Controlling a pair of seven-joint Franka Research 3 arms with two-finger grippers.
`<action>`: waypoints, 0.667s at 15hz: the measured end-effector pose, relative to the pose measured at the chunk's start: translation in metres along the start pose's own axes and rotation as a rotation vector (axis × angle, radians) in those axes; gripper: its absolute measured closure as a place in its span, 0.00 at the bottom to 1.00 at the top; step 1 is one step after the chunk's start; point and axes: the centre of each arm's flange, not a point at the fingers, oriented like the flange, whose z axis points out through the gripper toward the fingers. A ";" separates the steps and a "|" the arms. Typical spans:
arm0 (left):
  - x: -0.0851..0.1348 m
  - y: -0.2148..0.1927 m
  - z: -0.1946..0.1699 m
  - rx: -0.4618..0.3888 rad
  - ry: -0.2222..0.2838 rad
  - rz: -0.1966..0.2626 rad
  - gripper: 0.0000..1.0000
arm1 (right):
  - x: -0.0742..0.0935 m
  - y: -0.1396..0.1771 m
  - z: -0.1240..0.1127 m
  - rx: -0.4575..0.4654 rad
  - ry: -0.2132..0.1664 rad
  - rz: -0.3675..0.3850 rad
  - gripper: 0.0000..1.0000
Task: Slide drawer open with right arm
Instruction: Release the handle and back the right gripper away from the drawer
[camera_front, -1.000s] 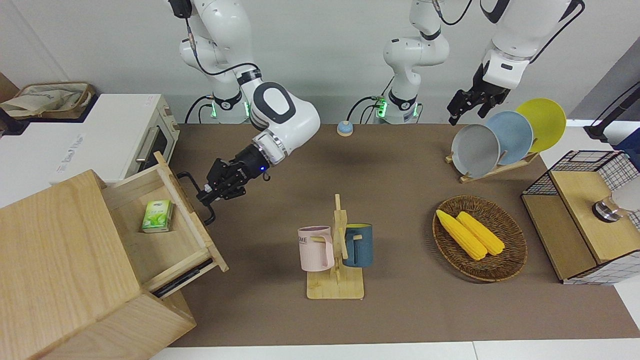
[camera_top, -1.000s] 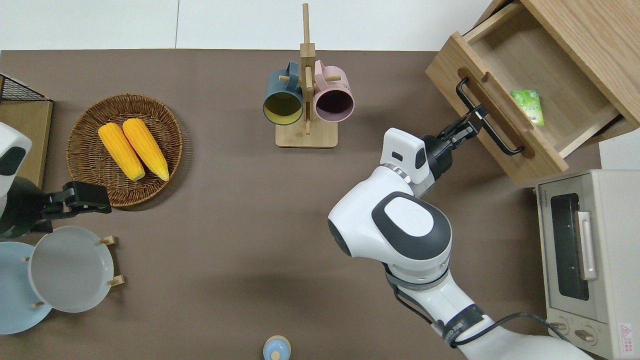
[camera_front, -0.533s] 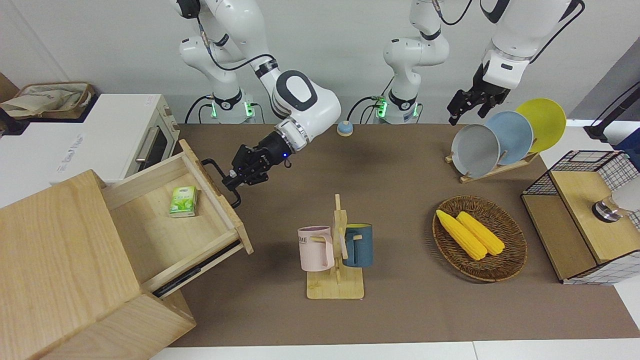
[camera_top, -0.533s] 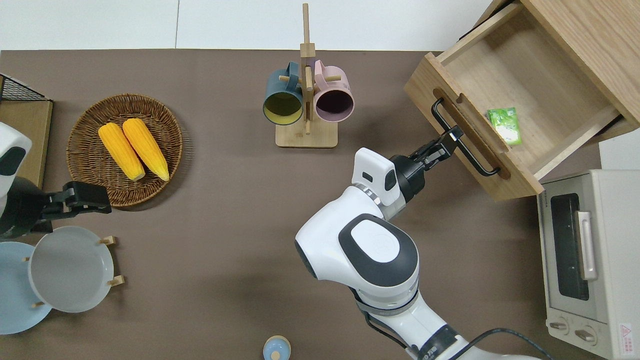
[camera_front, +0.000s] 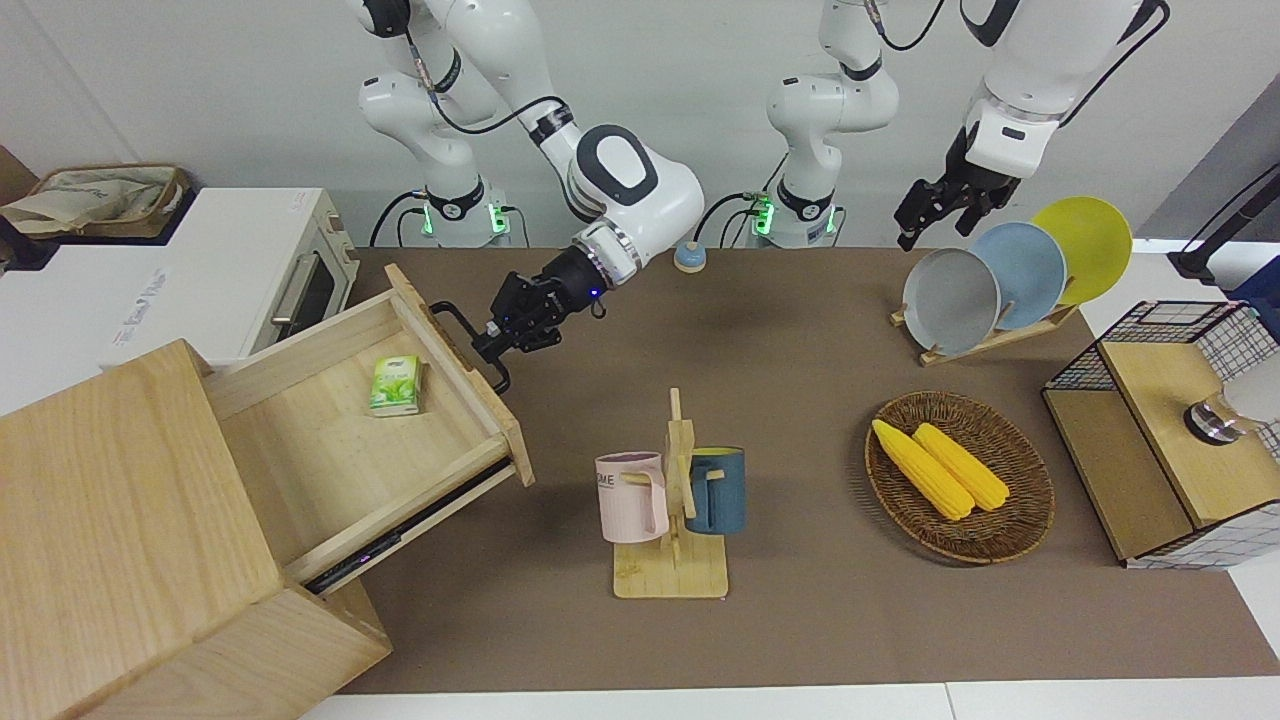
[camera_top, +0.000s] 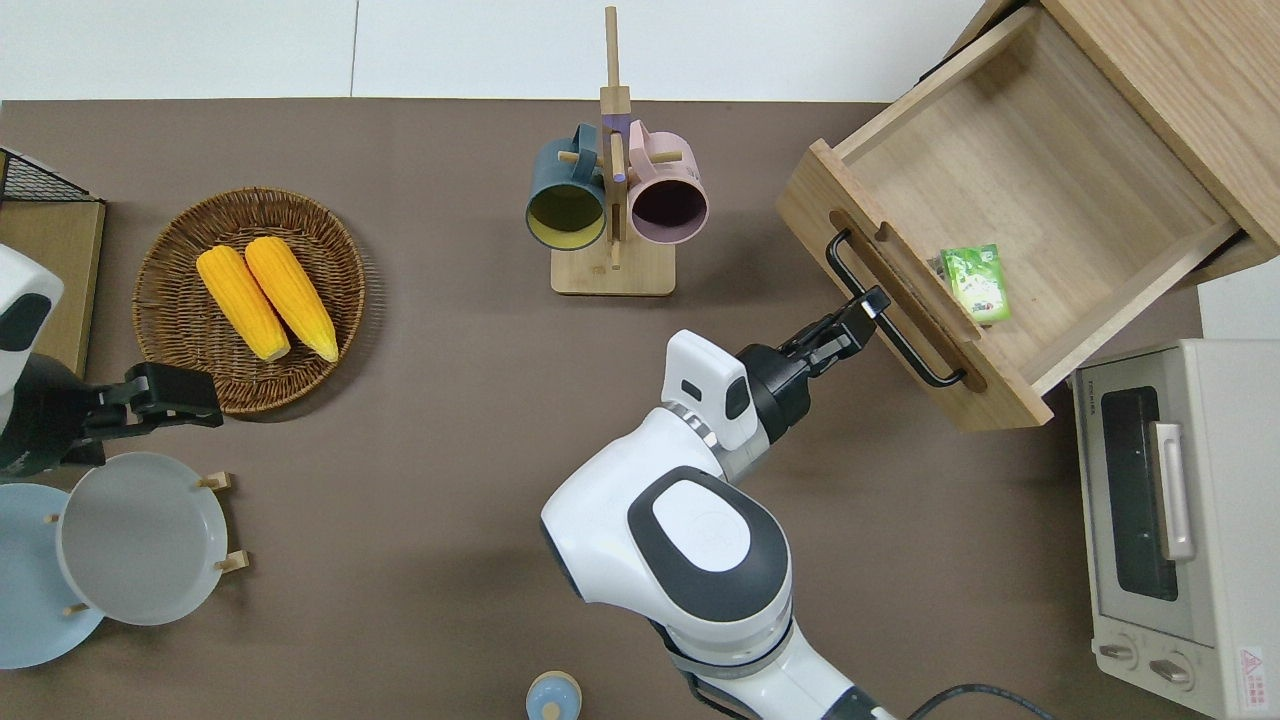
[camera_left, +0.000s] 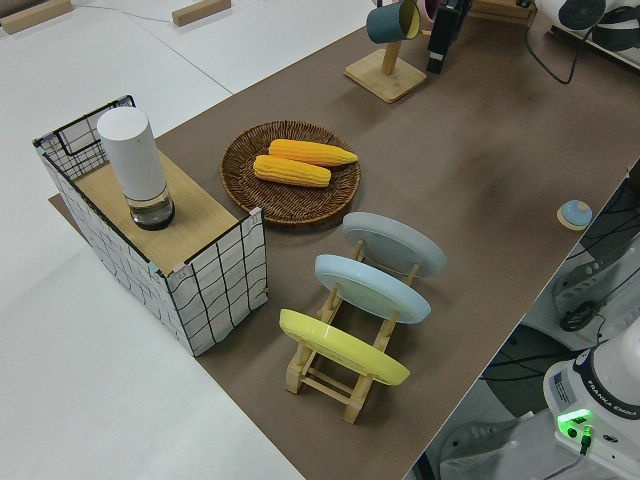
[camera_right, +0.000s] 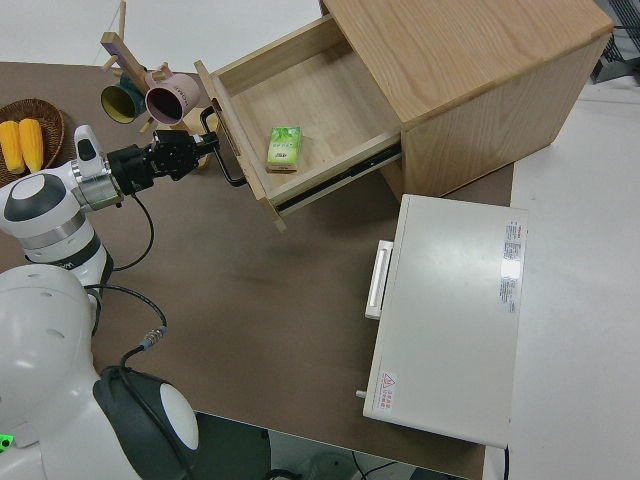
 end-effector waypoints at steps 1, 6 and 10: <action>0.000 0.000 0.000 0.000 0.000 0.000 0.00 | 0.000 0.000 -0.005 0.004 -0.001 0.000 0.82; 0.000 0.000 0.000 0.000 0.000 0.000 0.00 | -0.001 0.000 -0.015 0.016 -0.008 0.003 0.82; 0.000 0.000 0.000 0.000 0.000 0.000 0.00 | 0.000 0.001 -0.015 0.024 -0.016 0.007 0.82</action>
